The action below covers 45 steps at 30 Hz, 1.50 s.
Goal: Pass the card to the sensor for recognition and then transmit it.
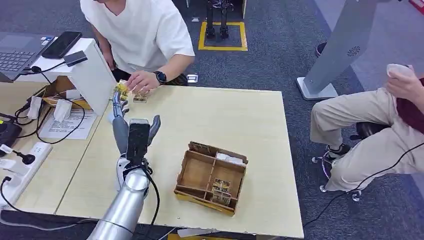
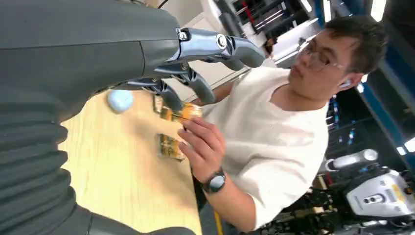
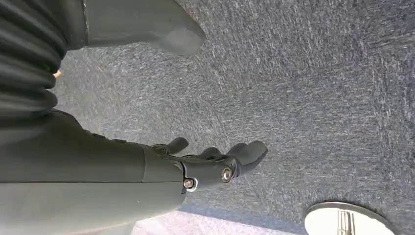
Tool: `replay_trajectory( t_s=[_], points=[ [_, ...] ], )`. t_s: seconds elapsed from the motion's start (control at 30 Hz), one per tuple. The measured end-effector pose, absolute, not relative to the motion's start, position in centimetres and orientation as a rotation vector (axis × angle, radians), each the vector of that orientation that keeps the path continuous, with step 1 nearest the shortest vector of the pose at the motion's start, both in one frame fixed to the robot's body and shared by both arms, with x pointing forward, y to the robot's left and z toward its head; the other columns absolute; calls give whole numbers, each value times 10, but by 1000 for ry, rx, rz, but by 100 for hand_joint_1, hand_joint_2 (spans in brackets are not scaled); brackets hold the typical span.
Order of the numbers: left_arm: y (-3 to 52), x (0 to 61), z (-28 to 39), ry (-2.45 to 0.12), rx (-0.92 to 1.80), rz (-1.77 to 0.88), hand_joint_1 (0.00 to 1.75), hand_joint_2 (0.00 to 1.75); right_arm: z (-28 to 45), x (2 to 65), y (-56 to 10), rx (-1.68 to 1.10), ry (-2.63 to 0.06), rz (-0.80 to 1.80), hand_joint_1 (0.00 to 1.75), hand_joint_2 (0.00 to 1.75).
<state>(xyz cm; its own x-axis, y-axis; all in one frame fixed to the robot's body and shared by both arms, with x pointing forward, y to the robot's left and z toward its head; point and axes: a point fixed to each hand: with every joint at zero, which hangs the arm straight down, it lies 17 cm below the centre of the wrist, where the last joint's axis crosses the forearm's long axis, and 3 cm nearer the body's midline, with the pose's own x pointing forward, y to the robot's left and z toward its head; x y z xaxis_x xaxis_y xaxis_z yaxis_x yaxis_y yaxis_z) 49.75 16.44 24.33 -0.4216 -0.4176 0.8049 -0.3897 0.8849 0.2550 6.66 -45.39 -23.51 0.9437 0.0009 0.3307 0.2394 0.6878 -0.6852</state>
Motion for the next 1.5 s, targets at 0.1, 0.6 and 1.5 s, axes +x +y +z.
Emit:
replay_trajectory(
  t_s=[0.1,0.6,1.5],
  points=[
    [162,486,250,-2100,629,-75,0,175,-235,63,-455,-808,-312,-147,0,175],
    [159,412,284,-2282,980,-304,24,175,-236,44,-458,-815,-283,-173,0,175],
    [194,376,319,-2287,1253,-331,0,175,-237,37,-459,-817,-268,-184,0,175]
  ],
)
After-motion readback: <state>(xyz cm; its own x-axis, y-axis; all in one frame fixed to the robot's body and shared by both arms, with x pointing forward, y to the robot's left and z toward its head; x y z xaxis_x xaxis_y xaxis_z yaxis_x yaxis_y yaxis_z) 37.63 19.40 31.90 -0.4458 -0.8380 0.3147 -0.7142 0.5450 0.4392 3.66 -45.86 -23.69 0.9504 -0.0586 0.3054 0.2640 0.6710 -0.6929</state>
